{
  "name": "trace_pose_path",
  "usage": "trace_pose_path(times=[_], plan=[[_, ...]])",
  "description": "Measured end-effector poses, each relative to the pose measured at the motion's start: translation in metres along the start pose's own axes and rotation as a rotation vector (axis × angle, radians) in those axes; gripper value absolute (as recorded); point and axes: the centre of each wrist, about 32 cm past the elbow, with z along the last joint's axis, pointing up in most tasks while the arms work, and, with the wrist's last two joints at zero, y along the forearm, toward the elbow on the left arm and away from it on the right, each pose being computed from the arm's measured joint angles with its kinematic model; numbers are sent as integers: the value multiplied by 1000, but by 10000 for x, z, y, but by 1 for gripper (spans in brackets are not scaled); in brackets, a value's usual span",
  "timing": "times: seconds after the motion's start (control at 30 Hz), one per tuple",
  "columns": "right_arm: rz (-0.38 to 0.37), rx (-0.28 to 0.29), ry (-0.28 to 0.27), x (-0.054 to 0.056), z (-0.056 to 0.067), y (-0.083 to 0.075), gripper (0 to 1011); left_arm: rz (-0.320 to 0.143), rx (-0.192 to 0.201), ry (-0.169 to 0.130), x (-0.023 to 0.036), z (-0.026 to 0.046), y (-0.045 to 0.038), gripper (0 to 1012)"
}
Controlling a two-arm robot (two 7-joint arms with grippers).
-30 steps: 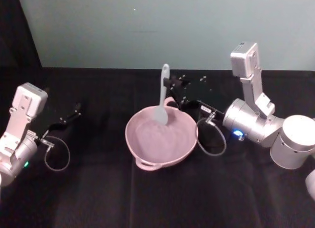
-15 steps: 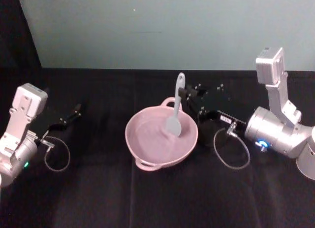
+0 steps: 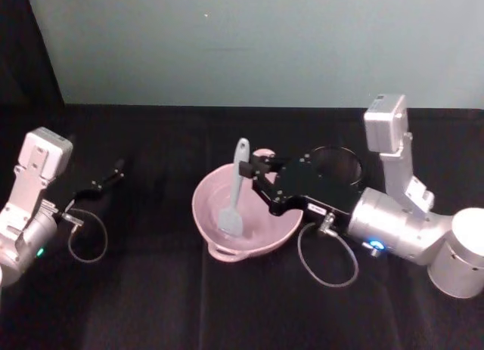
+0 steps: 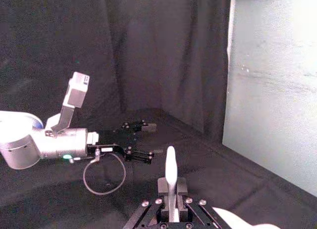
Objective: Use the one hand to pick up the spoon and stir the clear water in the bowl.
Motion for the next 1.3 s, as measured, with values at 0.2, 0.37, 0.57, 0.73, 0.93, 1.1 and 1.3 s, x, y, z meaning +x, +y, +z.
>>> trace_pose_path(times=[0.2, 0.37, 0.57, 0.73, 0.93, 1.1, 1.3], plan=[[-31, 12, -33, 24, -61, 171, 100, 0, 0, 0, 0, 0, 0, 1011], [-95, 5, -66, 99, -110, 249, 101, 0, 0, 0, 0, 0, 0, 1011], [-150, 4, -94, 173, -116, 227, 100, 0, 0, 0, 0, 0, 0, 1011], [-180, -3, -108, 231, -69, 107, 101, 0, 0, 0, 0, 0, 0, 1011], [-173, -10, -91, 215, -6, -53, 100, 0, 0, 0, 0, 0, 0, 1011], [-140, -17, -50, 124, 26, -188, 100, 0, 0, 0, 0, 0, 0, 1011], [-108, -20, -4, 31, 21, -207, 100, 0, 0, 0, 0, 0, 0, 1011]])
